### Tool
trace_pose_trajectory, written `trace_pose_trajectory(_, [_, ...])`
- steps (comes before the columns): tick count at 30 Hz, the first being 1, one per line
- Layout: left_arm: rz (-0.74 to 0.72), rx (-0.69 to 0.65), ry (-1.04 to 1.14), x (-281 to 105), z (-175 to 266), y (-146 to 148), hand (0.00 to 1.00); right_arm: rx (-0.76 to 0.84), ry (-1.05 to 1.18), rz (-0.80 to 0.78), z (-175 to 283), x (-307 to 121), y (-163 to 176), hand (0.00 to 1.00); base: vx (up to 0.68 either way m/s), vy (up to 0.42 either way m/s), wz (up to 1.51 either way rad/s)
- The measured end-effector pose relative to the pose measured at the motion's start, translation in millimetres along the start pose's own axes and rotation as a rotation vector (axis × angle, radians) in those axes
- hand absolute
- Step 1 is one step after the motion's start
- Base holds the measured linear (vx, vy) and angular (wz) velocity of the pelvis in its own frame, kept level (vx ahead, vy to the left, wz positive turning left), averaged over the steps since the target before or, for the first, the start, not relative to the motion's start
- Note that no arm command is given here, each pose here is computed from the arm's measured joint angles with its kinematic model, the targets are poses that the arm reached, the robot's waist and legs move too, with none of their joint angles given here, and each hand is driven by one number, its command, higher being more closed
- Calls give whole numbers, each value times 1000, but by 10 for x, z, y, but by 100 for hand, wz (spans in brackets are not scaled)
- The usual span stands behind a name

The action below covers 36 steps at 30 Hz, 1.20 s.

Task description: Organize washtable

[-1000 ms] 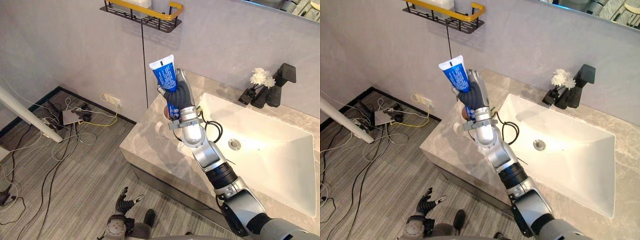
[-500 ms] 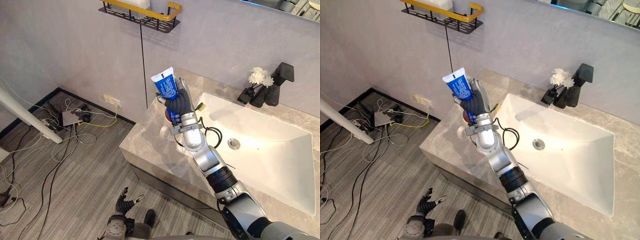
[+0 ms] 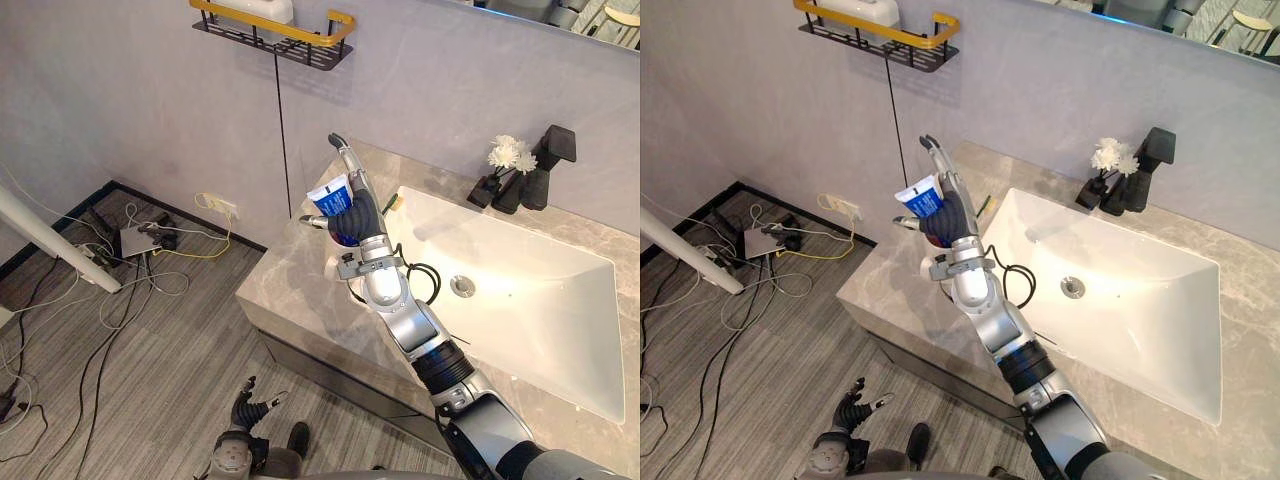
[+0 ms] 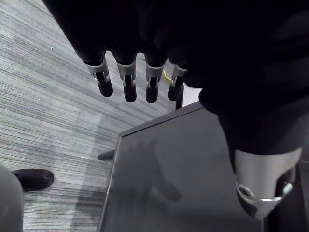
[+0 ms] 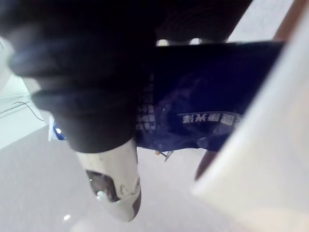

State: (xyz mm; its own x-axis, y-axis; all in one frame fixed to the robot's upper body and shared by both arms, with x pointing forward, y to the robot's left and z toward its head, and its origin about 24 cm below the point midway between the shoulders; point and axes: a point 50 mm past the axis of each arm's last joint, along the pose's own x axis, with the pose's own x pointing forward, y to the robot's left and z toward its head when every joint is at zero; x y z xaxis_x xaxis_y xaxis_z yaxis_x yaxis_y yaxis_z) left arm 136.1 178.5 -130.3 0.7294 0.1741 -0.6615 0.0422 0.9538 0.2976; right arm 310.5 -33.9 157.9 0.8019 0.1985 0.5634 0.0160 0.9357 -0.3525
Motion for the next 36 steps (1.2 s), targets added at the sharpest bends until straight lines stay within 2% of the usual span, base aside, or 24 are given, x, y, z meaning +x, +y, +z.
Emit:
trace_pose_trajectory(26, [-14,12,9,0,-12,-30,0,111,-111,-32,297,-43,-71,0,-6,-3,1])
trace_pose_trajectory(36, [-20,24,43,-8,-83,-18,0,175,-124,27,323,-107,-105,0,-5,-2,-2])
